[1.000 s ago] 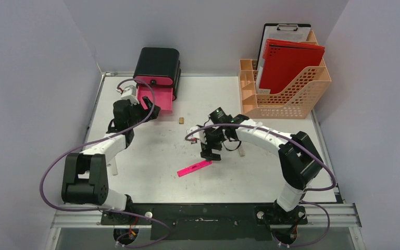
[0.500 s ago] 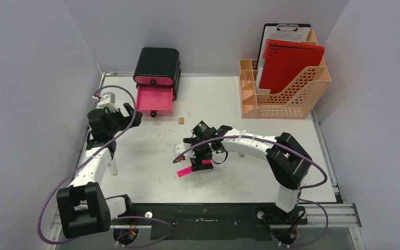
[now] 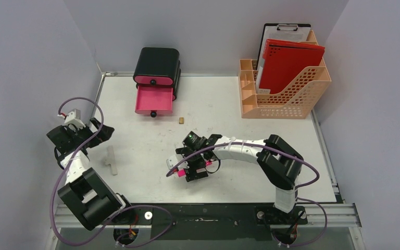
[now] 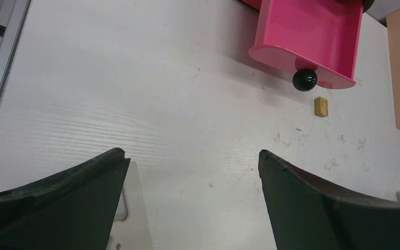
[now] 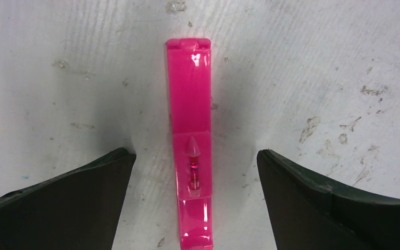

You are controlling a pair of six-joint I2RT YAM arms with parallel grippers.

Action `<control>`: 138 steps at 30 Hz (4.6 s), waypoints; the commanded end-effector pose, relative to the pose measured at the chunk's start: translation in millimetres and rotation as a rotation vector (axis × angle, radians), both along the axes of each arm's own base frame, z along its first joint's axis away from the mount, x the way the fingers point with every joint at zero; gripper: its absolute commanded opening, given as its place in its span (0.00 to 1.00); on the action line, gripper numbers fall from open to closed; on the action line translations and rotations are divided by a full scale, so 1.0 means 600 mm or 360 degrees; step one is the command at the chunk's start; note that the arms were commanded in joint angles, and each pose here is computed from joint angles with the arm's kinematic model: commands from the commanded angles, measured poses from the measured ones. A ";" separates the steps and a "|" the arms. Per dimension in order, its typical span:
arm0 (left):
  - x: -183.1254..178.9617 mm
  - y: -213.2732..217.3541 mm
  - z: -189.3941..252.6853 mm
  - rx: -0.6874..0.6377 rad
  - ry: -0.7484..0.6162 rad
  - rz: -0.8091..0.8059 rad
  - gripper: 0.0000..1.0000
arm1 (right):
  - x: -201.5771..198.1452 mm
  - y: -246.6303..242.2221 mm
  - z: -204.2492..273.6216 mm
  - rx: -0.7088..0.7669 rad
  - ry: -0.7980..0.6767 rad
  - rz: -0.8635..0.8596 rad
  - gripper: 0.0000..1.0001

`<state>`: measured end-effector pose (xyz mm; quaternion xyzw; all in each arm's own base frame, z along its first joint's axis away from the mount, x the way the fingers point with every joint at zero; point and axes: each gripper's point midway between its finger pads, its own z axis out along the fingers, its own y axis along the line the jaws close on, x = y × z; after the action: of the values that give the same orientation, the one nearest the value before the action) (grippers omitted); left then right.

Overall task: Organize the desk
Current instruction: Pick up the stationery from the center of the board, then place the stationery in the drawer, then pick up the stationery from the center of the board.

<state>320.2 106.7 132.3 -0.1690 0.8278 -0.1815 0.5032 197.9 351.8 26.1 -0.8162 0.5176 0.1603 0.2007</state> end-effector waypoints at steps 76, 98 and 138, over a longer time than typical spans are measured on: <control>-0.054 -0.050 0.096 0.0086 -0.0620 -0.0406 0.96 | 0.463 0.317 0.307 0.1041 -0.0983 -0.0646 0.09; -0.052 -0.049 0.090 0.0061 -0.0611 -0.0416 0.96 | 0.453 0.352 0.272 0.1079 -0.0915 -0.0519 0.09; -0.069 -0.055 0.089 0.0267 -0.0513 -0.0532 0.96 | 0.368 0.260 0.390 0.0888 -0.0797 -0.0505 0.78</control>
<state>283.2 71.2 173.3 -0.0149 0.7539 -0.2610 0.6027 453.0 527.1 180.6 -0.6663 0.5131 0.0308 0.5402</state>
